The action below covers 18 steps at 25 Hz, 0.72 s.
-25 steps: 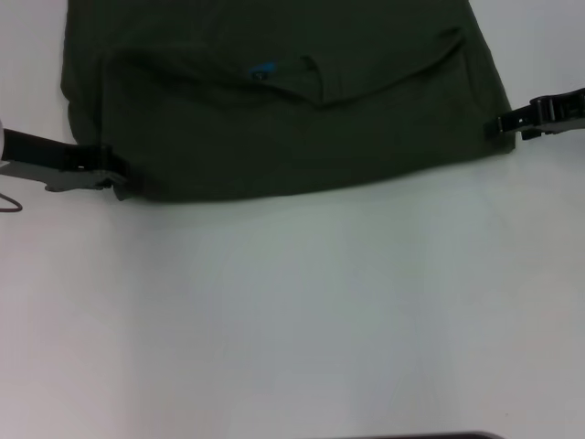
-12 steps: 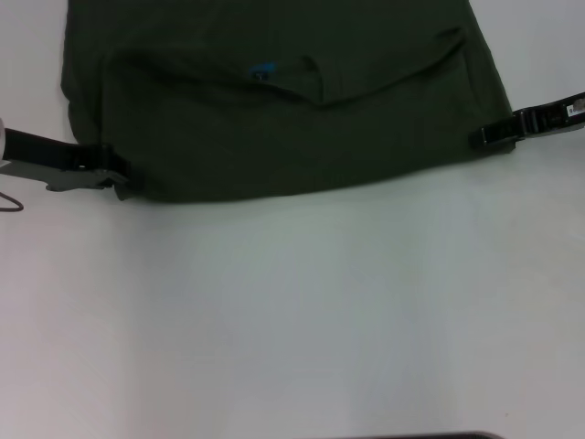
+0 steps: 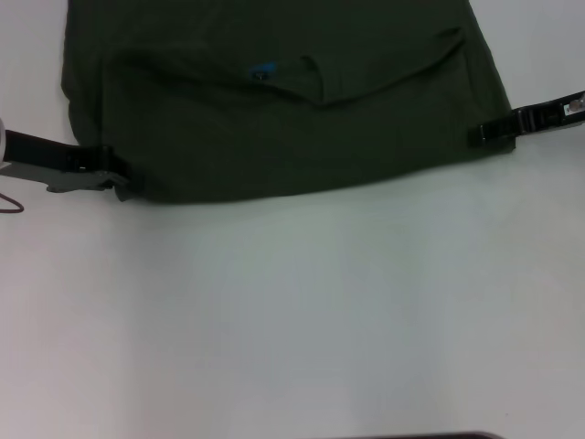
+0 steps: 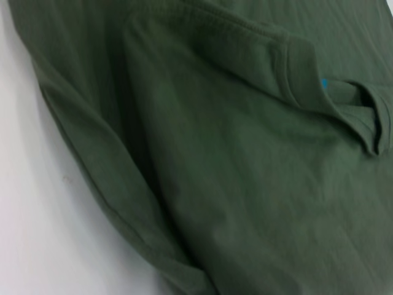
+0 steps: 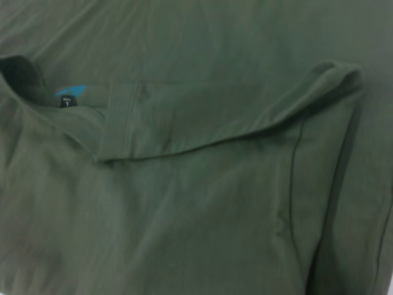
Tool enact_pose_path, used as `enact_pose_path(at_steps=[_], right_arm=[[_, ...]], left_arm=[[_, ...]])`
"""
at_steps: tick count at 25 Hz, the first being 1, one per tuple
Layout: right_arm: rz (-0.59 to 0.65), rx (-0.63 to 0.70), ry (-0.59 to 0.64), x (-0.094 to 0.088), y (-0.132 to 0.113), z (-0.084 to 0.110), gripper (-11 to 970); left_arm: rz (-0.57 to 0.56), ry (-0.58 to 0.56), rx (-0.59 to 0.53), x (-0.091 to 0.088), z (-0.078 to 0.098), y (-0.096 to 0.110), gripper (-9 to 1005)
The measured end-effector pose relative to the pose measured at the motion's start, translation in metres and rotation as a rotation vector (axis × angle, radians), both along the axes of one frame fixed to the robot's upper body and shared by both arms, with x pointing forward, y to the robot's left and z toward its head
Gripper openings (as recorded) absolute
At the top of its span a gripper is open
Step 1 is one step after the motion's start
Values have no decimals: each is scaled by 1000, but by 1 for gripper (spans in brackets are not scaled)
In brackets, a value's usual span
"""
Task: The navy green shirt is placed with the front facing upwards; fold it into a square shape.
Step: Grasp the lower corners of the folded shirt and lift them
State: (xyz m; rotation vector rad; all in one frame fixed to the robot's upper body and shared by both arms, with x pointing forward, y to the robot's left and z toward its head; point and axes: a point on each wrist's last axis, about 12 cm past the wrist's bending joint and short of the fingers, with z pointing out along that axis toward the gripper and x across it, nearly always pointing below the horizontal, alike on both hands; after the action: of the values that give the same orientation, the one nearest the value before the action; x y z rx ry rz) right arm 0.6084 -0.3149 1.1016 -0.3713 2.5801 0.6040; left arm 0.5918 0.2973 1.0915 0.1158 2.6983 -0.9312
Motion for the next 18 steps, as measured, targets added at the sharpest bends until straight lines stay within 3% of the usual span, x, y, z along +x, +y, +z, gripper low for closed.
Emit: enact_pose_path(at_steps=[12,18], right_arm=[[0,46,63,-5,7,-11,753],[-10,52,77,-8,5,-11,693]], left_arm=[[-1,-5,2,1,1,-1,91],[-4,-6,0,1,1,-2,89]])
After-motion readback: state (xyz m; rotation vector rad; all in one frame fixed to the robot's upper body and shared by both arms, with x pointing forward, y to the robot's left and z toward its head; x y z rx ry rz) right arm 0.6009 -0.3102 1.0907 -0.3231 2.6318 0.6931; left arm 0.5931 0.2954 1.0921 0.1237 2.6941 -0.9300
